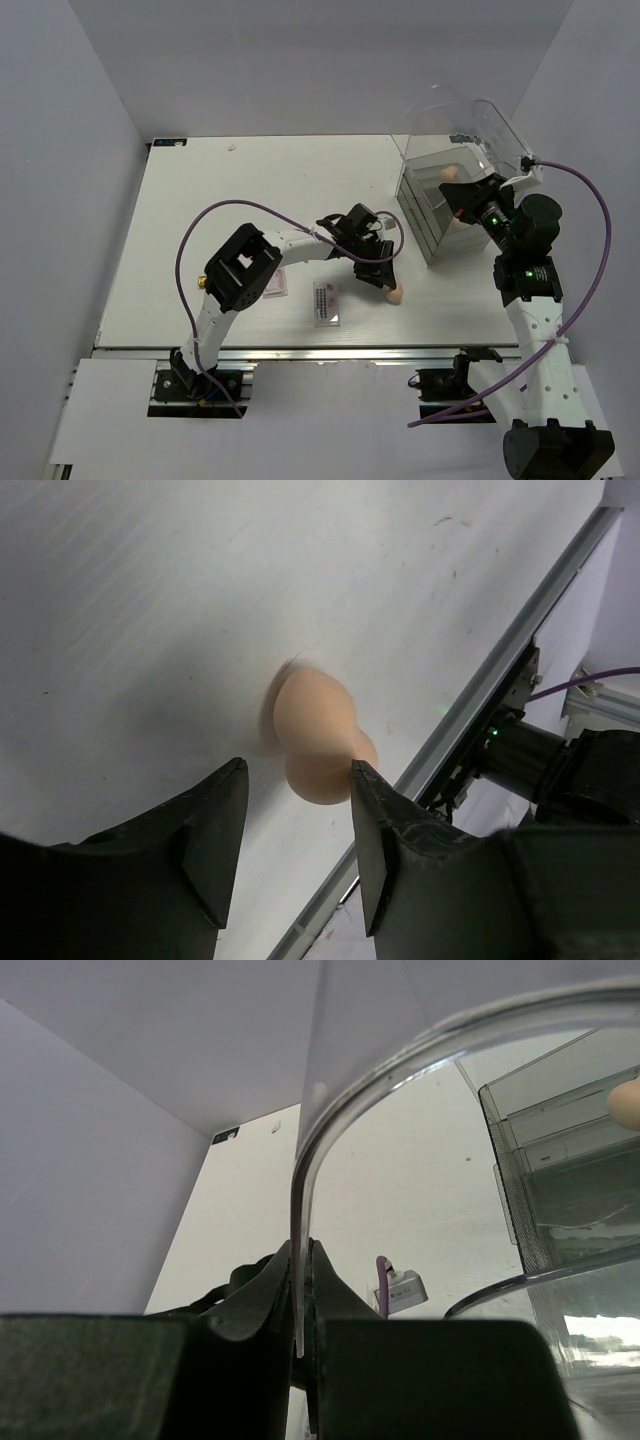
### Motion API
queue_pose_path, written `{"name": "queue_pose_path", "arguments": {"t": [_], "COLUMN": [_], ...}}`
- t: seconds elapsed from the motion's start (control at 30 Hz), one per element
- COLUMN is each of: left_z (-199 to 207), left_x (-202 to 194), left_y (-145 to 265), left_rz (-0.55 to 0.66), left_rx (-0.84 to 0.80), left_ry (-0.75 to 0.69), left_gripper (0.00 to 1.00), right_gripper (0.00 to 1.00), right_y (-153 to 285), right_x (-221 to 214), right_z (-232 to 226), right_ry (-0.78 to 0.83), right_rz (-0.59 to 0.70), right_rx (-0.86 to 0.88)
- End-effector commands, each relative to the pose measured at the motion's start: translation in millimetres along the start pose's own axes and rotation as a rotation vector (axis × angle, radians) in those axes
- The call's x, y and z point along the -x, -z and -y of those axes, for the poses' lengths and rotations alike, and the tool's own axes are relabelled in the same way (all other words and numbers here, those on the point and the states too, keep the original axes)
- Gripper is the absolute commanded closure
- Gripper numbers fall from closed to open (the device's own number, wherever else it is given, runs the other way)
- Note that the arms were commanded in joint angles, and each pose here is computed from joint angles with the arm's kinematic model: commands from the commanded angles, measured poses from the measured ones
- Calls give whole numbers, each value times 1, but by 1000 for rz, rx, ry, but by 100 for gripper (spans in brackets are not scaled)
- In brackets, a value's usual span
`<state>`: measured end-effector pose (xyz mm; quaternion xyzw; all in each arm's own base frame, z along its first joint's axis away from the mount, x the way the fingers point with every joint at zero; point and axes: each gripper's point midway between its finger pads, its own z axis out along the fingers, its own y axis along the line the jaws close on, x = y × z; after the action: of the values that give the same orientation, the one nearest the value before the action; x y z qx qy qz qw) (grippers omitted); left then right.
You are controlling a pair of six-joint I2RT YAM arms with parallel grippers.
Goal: Organize the makeup
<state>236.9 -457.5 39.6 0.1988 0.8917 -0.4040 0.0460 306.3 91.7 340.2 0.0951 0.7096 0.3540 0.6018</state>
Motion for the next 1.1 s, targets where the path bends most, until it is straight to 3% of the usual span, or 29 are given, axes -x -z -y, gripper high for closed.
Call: {"name": "queue_pose_path", "arguments": {"t": [0.0,0.37,0.7,0.87,1.07], "left_z": [24,38,35,51,65], "left_x": [6,-12,-14,12,79], "left_y": [2,-16,-17,-3,58], "left_rz": [8,-63,-69,2,240], "left_rx": [-73,-132,-105,-179,-371], "left_ry": [-36,-36,-36,-13,124], "left_gripper": [45,51,75,92,93], "right_gripper": [100,100,100,100,100], "right_y": [3,3,5,6,8], "right_x": [35,35,35,35,36], "right_z": [-22,-22,-22,-23,-24], "right_ry": [88,91,89,92,93], "right_rz": [125,126,132,134,138], "right_rx": [67,68,65,68,69]}}
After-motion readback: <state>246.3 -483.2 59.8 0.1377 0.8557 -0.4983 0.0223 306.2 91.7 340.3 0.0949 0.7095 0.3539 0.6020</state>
